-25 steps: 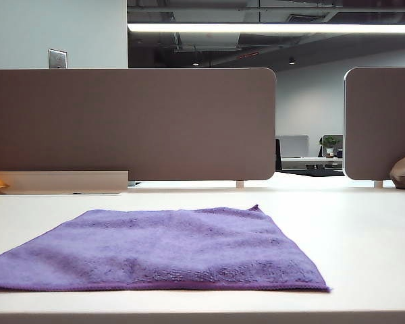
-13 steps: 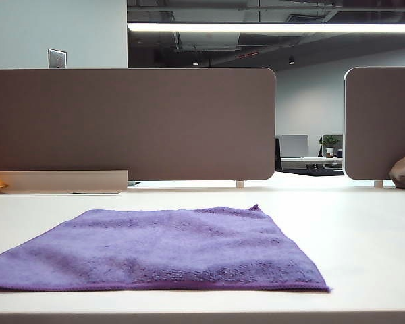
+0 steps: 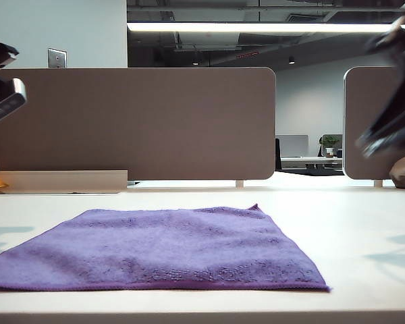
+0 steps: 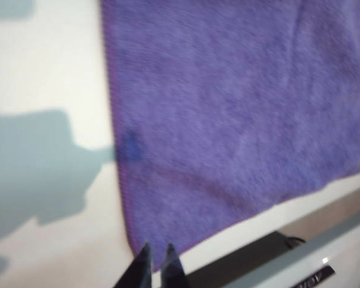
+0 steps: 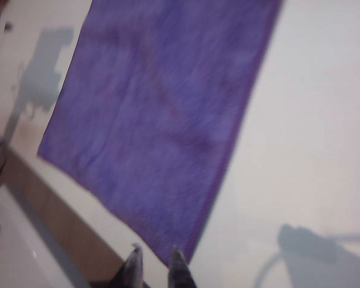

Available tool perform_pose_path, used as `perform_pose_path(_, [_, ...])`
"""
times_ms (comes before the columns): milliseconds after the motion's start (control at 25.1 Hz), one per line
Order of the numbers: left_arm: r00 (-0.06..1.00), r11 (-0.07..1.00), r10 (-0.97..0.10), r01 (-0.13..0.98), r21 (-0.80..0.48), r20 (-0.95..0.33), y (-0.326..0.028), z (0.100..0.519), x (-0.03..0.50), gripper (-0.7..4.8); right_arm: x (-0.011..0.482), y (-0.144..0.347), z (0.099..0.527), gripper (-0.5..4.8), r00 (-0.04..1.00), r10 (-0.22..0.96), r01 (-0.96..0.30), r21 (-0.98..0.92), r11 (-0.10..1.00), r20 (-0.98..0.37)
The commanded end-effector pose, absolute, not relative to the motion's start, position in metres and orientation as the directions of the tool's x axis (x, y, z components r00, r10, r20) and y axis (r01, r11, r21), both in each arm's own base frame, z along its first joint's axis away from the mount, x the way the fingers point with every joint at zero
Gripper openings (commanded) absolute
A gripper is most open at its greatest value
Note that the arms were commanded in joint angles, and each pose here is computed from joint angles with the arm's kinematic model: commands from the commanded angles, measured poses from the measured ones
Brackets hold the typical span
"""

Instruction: Fold the bottom of the cloth upward, then fold it vertically to form a square shape.

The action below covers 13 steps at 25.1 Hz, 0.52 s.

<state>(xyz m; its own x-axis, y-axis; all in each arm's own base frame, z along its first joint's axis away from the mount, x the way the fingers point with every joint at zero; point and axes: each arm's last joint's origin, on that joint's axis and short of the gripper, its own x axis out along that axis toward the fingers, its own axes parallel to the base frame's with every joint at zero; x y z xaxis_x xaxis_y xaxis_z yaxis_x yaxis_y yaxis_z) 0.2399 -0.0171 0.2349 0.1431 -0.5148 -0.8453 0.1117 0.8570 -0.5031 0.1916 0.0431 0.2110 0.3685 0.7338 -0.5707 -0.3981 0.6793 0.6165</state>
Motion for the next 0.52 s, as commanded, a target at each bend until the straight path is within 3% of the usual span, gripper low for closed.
perform_pose_path(40, [0.124,0.844,-0.534,0.129,-0.520,-0.836,-0.020,0.232,0.237,0.56,0.205,0.071,0.194,0.68,0.291,0.744,-0.454,0.598,0.661,-0.602])
perform_pose_path(159, [0.109,0.843,-0.536,0.120,-0.525,-0.837,-0.020,0.227,0.235,0.84,0.212,0.087,0.171,1.27,0.208,0.725,-0.412,0.613,0.674,-0.656])
perform_pose_path(438, [0.054,0.844,-0.535,0.083,-0.530,-0.843,-0.020,0.203,0.223,0.84,0.214,0.087,0.158,1.30,0.160,0.714,-0.371,0.629,0.684,-0.682])
perform_pose_path(518, [0.040,0.844,-0.535,0.073,-0.531,-0.844,-0.020,0.197,0.220,0.85,0.212,0.087,0.157,1.54,0.143,0.709,-0.356,0.633,0.688,-0.690])
